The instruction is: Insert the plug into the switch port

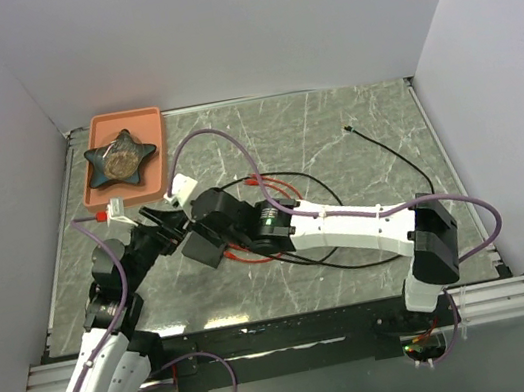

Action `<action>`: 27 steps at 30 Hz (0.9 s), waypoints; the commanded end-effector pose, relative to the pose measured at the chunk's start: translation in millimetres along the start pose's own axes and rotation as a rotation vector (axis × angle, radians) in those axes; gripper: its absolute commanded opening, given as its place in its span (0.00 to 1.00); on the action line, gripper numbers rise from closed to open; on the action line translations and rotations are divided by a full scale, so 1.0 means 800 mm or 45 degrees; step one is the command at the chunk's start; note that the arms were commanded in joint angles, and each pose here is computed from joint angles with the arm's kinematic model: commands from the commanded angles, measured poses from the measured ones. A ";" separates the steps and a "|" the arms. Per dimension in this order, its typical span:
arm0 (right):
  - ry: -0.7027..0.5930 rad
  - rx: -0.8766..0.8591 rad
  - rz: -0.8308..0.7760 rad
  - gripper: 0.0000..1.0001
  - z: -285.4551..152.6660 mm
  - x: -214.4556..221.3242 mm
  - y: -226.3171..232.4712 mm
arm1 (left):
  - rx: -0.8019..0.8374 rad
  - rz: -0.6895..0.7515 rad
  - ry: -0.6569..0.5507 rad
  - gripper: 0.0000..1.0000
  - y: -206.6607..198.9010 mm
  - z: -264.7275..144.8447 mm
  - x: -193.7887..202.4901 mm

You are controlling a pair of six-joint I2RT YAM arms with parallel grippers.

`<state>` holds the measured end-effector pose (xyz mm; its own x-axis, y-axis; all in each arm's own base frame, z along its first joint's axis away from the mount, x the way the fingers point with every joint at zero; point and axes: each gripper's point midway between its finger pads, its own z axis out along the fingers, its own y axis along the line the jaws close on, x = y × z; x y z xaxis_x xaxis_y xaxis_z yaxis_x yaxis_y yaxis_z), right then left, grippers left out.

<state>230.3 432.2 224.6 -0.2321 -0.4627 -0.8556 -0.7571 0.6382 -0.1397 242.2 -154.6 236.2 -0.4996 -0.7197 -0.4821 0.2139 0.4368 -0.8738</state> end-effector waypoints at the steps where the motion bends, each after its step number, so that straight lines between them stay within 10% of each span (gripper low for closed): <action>1: -0.094 0.056 0.037 0.00 -0.018 -0.027 -0.020 | -0.045 0.021 -0.032 0.86 0.000 -0.001 -0.009; 18: 0.172 0.275 0.331 0.00 -0.060 0.156 -0.177 | -0.262 0.085 -0.072 0.92 0.063 0.017 -0.013; 27: 0.304 0.224 0.307 0.00 -0.047 0.193 -0.170 | -0.404 0.161 -0.078 0.93 0.108 0.025 -0.012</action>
<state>272.4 239.0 127.6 -0.5389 -0.4097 -0.7361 -0.5328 0.8426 -0.0789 272.9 -128.9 166.6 -0.4745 -0.6956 -0.5393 -0.0133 0.6183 -0.7858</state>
